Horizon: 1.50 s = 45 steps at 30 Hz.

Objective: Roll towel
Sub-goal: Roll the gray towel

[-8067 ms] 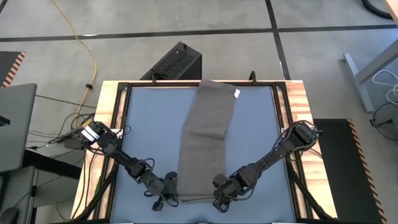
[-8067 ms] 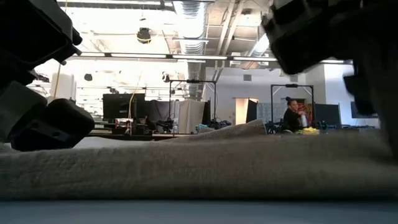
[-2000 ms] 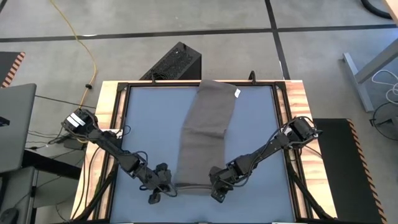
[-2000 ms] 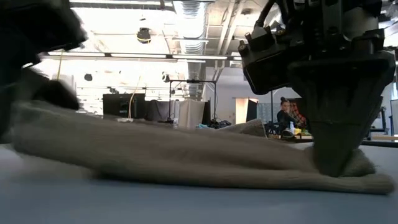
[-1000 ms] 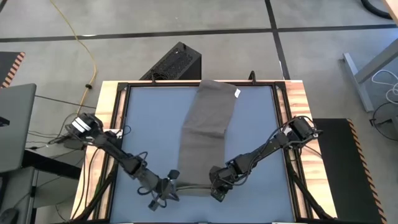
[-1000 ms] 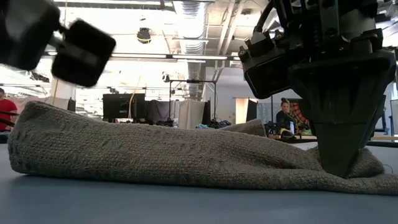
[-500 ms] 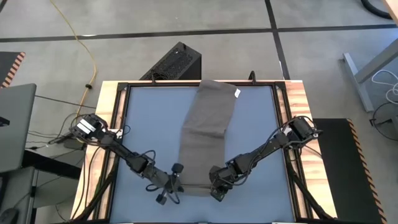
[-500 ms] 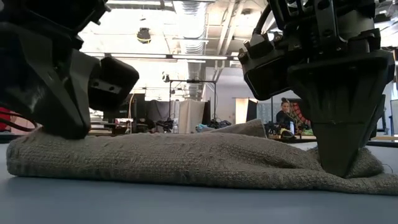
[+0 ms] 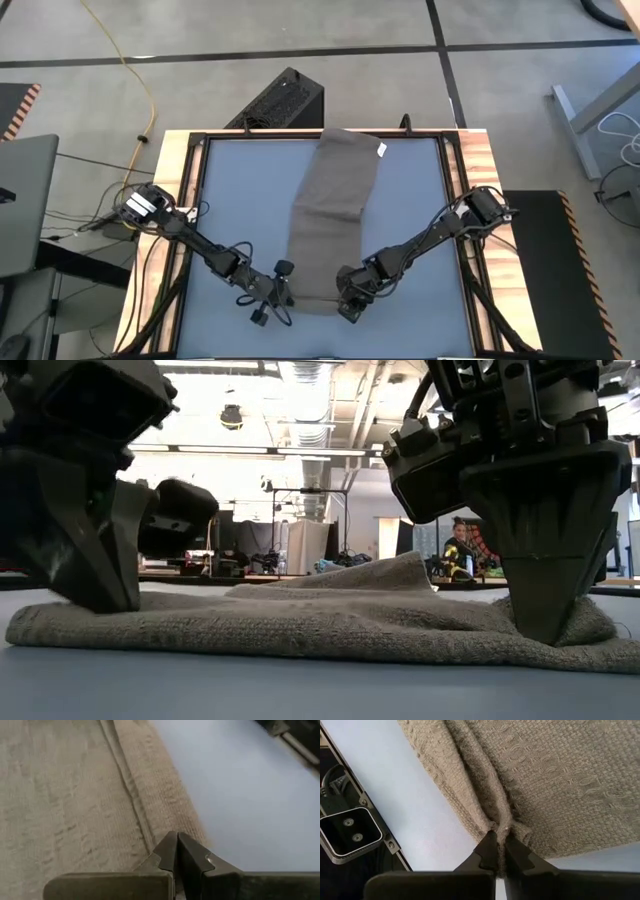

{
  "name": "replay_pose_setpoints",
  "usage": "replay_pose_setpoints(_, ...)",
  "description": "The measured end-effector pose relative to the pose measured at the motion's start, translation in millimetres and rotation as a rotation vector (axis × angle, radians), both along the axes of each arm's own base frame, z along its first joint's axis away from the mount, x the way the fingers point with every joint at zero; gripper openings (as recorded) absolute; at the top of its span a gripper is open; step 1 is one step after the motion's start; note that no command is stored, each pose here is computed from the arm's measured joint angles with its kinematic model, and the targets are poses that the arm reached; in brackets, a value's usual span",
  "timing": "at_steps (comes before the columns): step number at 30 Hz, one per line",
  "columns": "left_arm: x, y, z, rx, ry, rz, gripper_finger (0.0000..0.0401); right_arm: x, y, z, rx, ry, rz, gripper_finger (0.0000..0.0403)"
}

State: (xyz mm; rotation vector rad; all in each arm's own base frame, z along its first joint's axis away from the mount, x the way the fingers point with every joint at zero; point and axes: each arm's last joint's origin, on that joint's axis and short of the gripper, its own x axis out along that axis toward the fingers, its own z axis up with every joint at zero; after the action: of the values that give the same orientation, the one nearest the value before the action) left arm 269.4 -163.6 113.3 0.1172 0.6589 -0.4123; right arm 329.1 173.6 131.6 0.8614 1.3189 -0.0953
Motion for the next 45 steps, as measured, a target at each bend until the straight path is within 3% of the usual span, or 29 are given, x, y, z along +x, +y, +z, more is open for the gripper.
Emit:
replay_pose_setpoints(7,3.2,-2.0,-18.7,-0.007,0.047,0.025,0.0,0.2,0.2,0.0,0.0,0.002,-0.017,0.0056)
replay_pose_setpoints(17,1.0,-1.7,-20.2,-0.04,0.104,0.004,0.0,-3.3,1.5,5.6,0.052,0.037,-0.01,0.0092)
replay_pose_setpoints(26,2.9,-3.5,-18.6,-0.055,0.108,-0.013,0.0,-12.8,-2.3,25.5,0.021,0.039,-0.041,0.0118)
replay_pose_setpoints(36,4.3,-2.6,-18.2,-0.063,0.117,-0.019,0.0,-29.2,-1.9,37.1,-0.013,0.105,0.001,0.0192)
replay_pose_setpoints(40,5.0,-1.4,-18.4,-0.077,0.126,-0.016,0.0,-35.6,3.0,55.8,-0.026,0.018,0.012,0.021)
replay_pose_setpoints(45,5.7,-0.2,-18.3,-0.084,0.129,-0.015,0.0,-43.4,28.4,71.8,-0.153,-0.261,0.15,0.0209)
